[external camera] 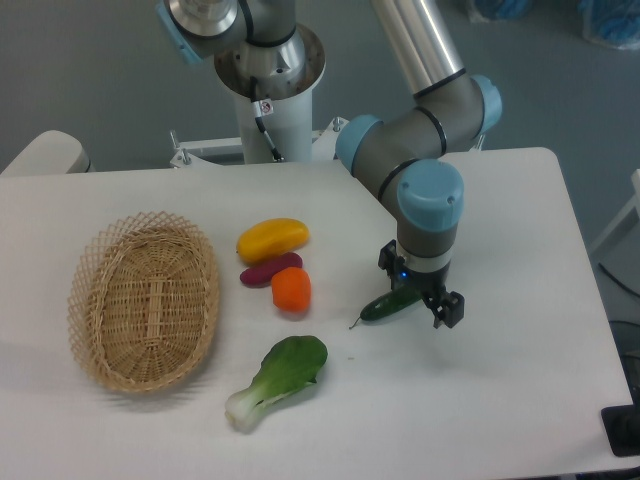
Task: Pick up the cucumber from the table
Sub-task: 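Lower the open gripper over the cucumber and close on it, then lift the gripped cucumber up off the table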
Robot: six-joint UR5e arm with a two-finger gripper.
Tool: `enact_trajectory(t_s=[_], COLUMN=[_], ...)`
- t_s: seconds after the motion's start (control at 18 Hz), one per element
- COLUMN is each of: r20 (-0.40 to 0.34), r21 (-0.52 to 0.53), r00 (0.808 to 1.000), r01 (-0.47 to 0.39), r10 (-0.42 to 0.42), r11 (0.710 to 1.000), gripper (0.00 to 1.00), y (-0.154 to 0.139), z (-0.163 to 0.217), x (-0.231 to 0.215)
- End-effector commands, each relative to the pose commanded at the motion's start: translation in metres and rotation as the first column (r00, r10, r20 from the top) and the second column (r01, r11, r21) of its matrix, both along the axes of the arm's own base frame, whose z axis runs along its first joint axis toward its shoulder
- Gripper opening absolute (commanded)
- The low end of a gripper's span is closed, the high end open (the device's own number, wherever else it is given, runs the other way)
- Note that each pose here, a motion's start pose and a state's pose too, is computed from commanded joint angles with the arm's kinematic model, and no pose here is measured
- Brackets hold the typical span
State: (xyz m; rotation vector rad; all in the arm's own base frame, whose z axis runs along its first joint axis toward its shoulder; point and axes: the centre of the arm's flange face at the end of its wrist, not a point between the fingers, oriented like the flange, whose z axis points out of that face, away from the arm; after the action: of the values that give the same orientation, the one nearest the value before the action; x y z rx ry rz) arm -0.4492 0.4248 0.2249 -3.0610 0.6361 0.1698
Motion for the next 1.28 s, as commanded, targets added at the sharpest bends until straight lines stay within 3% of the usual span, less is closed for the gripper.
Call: enact_trajectory(t_s=[0.5,1.06,1.28], r20=[0.037,0.060,0.052], r21=[-0.031,-0.044,-0.040], r00=[0.999,0.998,0.999], r01=[0.015,-0.022,-0.010], r10=[-0.014,0.025,0.012], r11=[0.999,0.999,0.999], gripper=[1.00,0.99,0.85], y=[-0.003,-0.001,0.008], z=[-0.019,-0.034,-0.036], x=[0.015,0.022,0.030])
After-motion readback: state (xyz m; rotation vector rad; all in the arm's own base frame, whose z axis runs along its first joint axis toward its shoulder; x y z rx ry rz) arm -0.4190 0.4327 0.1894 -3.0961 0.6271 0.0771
